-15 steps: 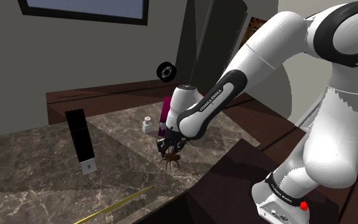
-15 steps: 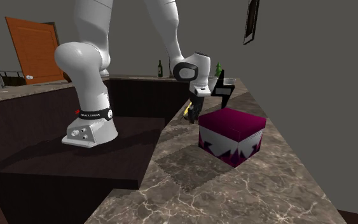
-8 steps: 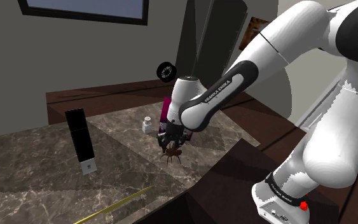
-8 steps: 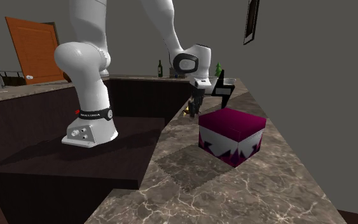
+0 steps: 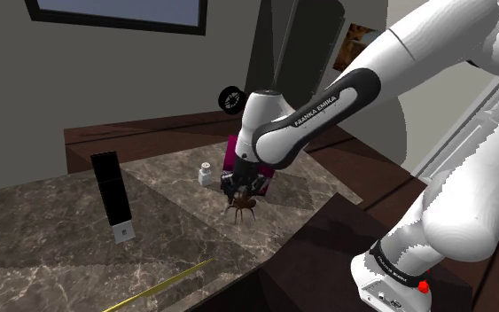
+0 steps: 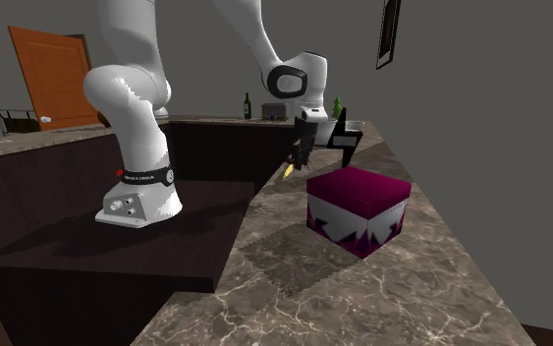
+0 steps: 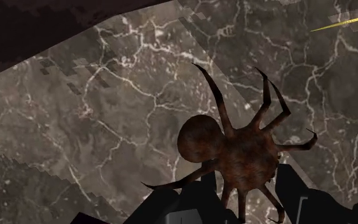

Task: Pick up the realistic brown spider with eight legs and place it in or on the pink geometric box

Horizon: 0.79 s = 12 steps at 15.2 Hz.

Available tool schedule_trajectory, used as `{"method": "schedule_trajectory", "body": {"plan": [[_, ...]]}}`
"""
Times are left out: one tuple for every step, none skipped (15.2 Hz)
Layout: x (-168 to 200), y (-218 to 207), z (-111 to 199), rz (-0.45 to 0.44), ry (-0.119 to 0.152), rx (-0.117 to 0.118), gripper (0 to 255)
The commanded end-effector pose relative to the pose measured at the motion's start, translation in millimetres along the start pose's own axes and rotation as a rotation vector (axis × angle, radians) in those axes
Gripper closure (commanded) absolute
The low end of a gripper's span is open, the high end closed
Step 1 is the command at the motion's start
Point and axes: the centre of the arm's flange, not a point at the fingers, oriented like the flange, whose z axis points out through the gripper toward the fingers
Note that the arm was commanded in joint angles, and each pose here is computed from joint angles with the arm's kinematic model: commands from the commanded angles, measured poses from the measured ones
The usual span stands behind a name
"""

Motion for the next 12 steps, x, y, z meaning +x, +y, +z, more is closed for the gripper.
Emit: {"method": "schedule_trajectory", "body": {"plan": [[-3, -1, -11, 0.0, -0.001, 0.0, 255], [-3, -2, -16, 0.0, -0.001, 0.0, 255], [-4, -2, -21, 0.0, -0.001, 0.0, 255], [-5, -3, -26, 0.0, -0.001, 0.0, 255], [-5, -3, -31, 0.0, -0.001, 0.0, 255], [-6, -4, -37, 0.0, -0.001, 0.0, 255], [-7, -4, -42, 0.0, -0.001, 0.0, 255], [-7, -4, -47, 0.0, -0.001, 0.0, 255], [-8, -5, -52, 0.0, -0.001, 0.0, 255], [-9, -5, -58, 0.0, -0.001, 0.0, 255], [-9, -6, -63, 0.0, -0.001, 0.0, 255], [-10, -6, -68, 0.0, -0.001, 0.0, 255]]}}
